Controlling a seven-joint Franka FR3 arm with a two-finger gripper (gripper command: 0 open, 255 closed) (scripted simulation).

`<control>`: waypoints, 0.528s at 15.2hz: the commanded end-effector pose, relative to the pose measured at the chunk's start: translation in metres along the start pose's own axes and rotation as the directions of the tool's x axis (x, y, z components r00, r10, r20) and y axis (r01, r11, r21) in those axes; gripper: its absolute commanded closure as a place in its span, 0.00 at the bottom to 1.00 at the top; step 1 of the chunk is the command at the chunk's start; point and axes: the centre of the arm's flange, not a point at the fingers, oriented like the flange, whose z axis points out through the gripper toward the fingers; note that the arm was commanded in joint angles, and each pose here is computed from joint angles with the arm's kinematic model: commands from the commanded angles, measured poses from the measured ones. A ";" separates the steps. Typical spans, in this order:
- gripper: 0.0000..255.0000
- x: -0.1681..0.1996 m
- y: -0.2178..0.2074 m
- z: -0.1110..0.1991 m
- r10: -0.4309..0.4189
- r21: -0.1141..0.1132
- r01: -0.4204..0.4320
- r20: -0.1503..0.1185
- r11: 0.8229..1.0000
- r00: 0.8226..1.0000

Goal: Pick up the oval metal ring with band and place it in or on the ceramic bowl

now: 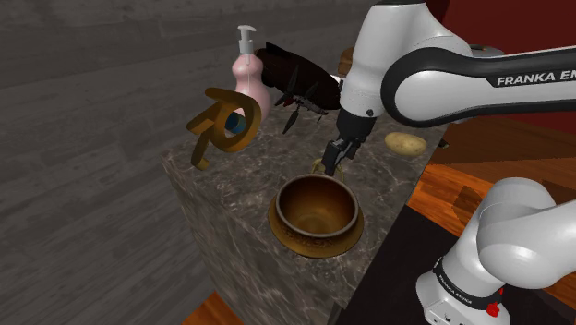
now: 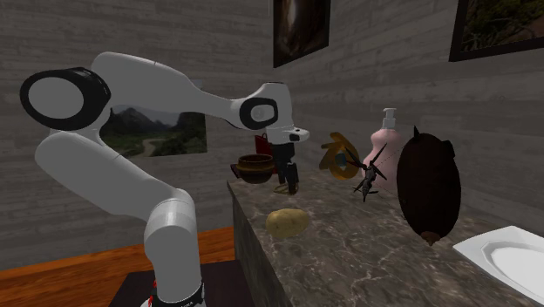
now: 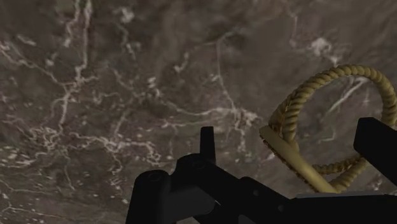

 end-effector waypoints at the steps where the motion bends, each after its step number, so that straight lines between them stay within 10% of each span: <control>1: 0.00 0.000 0.000 0.002 0.000 0.000 0.000 0.000 1.000 1.000; 6: 0.00 0.000 0.000 0.002 0.000 0.000 0.000 0.000 1.000 1.000; 7: 1.00 0.000 0.000 0.002 0.000 0.000 0.000 0.000 1.000 1.000; 8: 1.00 0.000 0.000 0.002 0.000 0.000 0.000 0.000 1.000 1.000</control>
